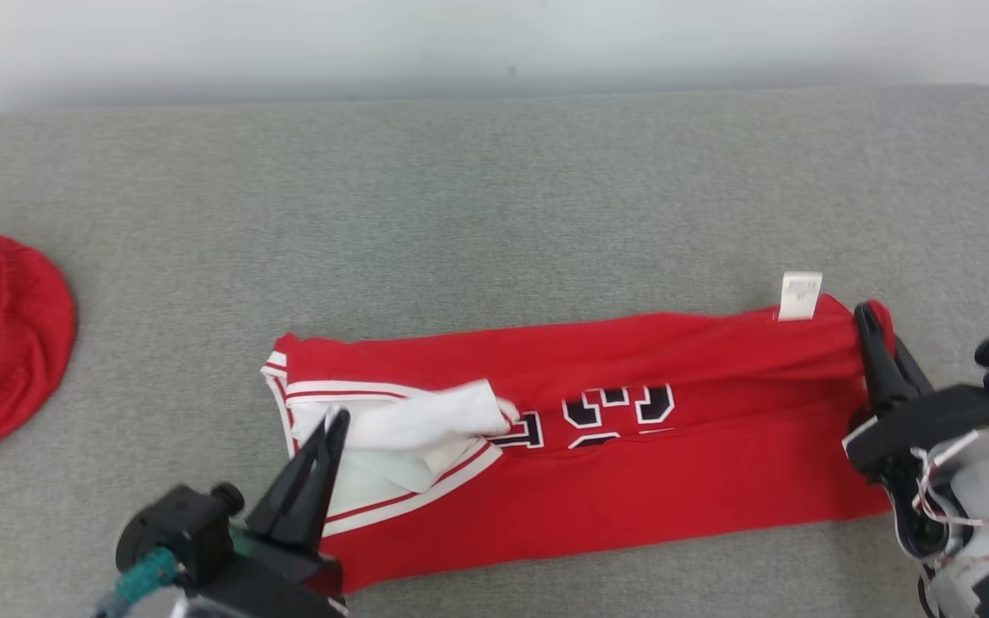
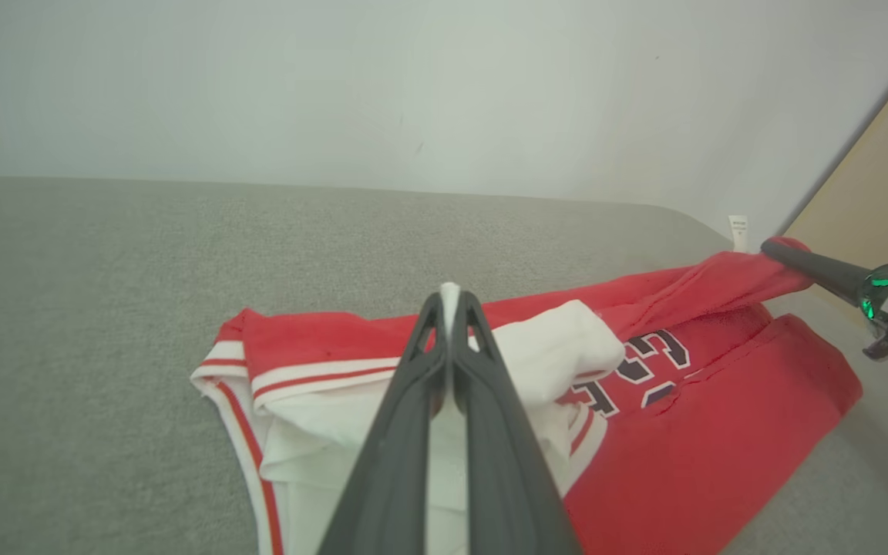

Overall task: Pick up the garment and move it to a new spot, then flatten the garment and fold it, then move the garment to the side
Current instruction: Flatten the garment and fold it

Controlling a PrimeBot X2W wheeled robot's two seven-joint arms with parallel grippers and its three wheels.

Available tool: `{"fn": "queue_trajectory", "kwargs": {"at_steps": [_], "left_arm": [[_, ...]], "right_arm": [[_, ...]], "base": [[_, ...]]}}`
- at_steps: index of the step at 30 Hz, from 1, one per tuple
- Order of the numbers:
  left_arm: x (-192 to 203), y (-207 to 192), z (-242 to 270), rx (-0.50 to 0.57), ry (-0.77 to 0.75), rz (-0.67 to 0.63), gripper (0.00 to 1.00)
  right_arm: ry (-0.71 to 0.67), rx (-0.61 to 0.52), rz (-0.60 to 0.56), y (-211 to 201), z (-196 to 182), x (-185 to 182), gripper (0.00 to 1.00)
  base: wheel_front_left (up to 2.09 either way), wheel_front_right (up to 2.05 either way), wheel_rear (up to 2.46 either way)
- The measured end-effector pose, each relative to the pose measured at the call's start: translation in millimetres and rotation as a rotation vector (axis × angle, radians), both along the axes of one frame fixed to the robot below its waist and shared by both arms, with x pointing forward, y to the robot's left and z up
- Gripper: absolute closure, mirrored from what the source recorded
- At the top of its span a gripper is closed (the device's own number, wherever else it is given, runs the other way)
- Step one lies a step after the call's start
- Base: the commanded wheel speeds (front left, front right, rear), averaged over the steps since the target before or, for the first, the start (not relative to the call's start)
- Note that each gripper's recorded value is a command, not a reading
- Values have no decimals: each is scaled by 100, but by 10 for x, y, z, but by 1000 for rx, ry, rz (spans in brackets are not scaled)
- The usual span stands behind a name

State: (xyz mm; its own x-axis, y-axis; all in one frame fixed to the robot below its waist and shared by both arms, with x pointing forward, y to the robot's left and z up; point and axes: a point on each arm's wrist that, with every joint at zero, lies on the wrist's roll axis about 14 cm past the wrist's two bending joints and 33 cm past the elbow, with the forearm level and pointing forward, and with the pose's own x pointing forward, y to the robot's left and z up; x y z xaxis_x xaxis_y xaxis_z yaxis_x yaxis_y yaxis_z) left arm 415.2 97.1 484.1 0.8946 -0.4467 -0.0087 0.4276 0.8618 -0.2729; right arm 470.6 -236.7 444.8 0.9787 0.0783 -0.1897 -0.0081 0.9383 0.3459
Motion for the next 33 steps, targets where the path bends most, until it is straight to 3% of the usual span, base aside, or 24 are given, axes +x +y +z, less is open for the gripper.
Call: {"fn": "queue_trajectory", "kwargs": {"at_steps": [7,8,9,10,11,22,33], "left_arm": [[-188,114,-240,6,75,79,100],[-227,116,-309,23,92,75,100],[-250,134,-337,34,97,79,76],[-240,166,-338,29,99,100,9],[-227,185,-320,24,94,114,0],[-199,634,-27,62,-19,303,0],[-420,1108,119,197,-90,470,0]], "right_arm": [[48,18,9,68,-199,-263,100],[56,17,8,64,-223,-298,95],[58,13,6,55,-228,-315,57],[51,11,1,41,-206,-313,0],[40,17,-6,32,-170,-302,0],[-6,19,-26,-25,-22,-335,0],[109,-61,-25,-97,-297,-432,0]], "base": [[0,0,0],[0,0,0],[0,0,0],[0,0,0],[0,0,0],[0,0,0],[0,0,0]]}}
